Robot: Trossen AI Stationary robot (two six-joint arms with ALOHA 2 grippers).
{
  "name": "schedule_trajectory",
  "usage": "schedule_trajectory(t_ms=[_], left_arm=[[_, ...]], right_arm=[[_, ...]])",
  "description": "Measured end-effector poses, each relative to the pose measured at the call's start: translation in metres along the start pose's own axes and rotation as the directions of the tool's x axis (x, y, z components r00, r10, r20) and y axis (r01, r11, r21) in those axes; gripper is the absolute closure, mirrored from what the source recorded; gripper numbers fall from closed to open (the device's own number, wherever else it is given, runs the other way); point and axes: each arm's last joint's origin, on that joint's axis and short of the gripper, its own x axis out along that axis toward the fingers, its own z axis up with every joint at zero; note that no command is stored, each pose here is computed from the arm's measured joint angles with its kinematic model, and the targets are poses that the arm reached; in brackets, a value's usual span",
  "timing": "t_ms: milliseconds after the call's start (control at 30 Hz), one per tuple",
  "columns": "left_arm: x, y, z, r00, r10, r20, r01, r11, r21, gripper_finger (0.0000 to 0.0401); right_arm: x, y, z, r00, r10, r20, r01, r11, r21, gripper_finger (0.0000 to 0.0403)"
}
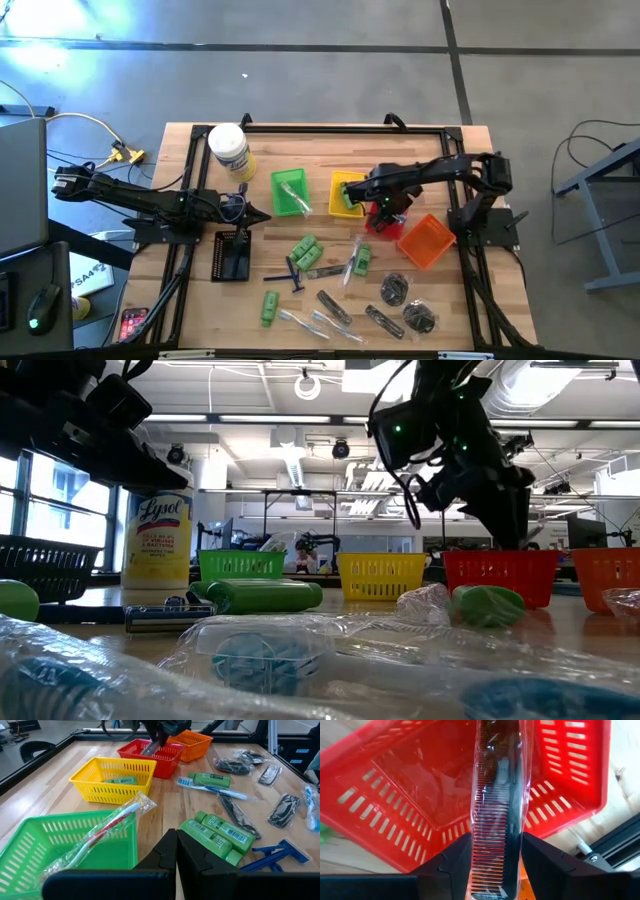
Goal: Pick & Place Travel size toiletries
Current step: Put the black hair comb into the red bin, then put the black hairbrush into the orange bin
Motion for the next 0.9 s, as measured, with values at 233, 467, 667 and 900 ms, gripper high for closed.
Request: schedule_trajectory(t_ms=[233, 467, 667, 900], left_arm=[[0.0, 0.0, 0.0, 1.0, 0.0, 0.0, 0.0, 1.0, 0.023, 0.0401], [0.0, 0.0, 0.0, 1.0, 0.0, 0.0, 0.0, 1.0, 0.023, 0.0401], [0.0, 0.0, 0.0, 1.0, 0.0, 0.0, 0.0, 1.0, 0.022, 0.0401], [0.0, 0.0, 0.0, 1.0, 0.006, 0.004, -0.006, 1.0, 0.022, 0.0401]], right_arm=[[-0.001, 0.002, 0.0, 1.0, 0.015, 0.023, -0.014, 0.999, -0.053, 0.0209], [-0.002, 0.006, -0.003, 0.999, 0.041, 0.027, -0.038, 0.995, -0.097, 0.0125], [-0.022, -0.001, -0.019, 0.99, 0.062, 0.127, -0.05, 0.994, -0.099, 0.0096], [-0.088, -0.02, -0.08, 0.743, 0.209, 0.636, -0.126, 0.977, -0.173, 0.0143]])
